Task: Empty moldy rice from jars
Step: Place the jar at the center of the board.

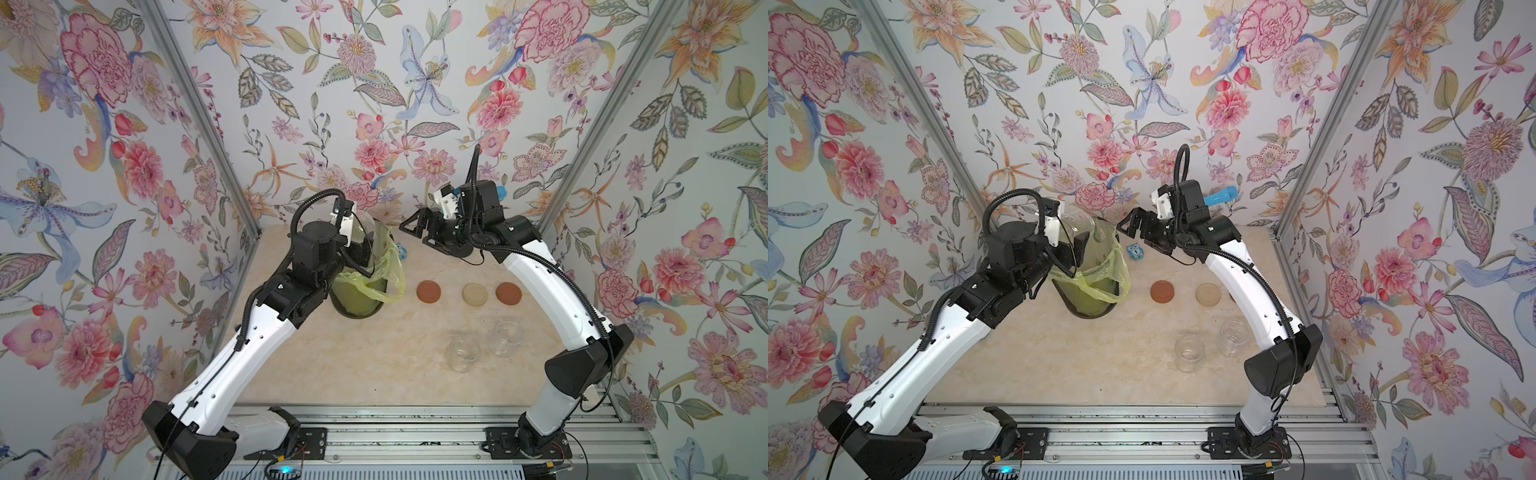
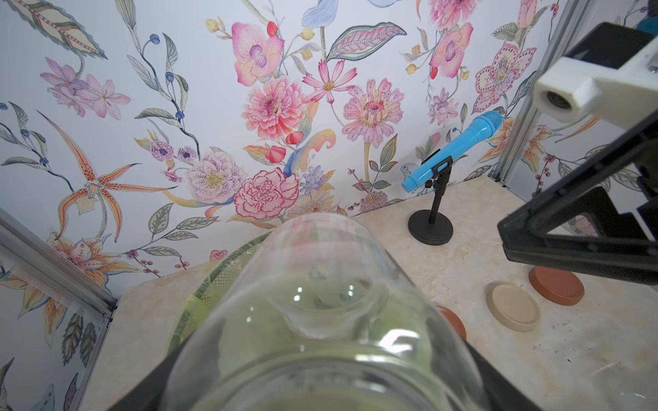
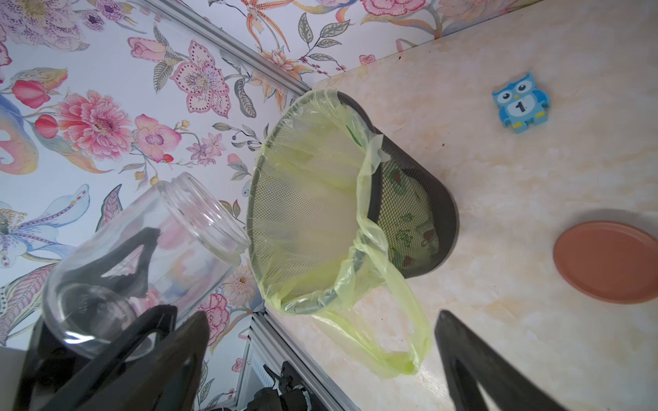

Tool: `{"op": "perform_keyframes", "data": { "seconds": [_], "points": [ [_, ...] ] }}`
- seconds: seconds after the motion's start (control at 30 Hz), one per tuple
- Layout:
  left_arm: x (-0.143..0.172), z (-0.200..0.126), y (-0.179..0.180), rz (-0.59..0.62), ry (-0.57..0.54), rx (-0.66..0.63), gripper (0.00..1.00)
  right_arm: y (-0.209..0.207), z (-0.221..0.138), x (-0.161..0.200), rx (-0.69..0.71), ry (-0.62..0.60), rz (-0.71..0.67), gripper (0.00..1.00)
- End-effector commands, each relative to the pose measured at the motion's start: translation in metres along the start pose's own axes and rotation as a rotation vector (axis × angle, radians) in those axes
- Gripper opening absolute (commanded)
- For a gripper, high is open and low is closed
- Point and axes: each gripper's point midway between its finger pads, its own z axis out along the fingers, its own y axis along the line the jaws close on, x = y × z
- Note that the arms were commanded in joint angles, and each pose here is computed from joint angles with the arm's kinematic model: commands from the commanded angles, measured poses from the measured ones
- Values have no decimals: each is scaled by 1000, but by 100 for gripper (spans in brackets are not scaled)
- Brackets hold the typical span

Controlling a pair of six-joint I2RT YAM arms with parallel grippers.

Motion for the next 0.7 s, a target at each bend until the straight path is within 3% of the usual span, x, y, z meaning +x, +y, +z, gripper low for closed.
{"op": "perform_keyframes", "data": {
  "seconds": [0.0, 0.37, 0.67],
  "points": [
    [-40, -16, 6, 34, -209, -4, 0, 23, 4, 2, -66, 26, 72, 100],
    [-32, -42, 7, 96, -417, -17, 0, 46, 9, -4, -124, 55, 348, 100],
    [-29, -28, -15, 54, -451, 175, 0, 56, 15, -7, -151, 49, 471, 100]
  ]
}}
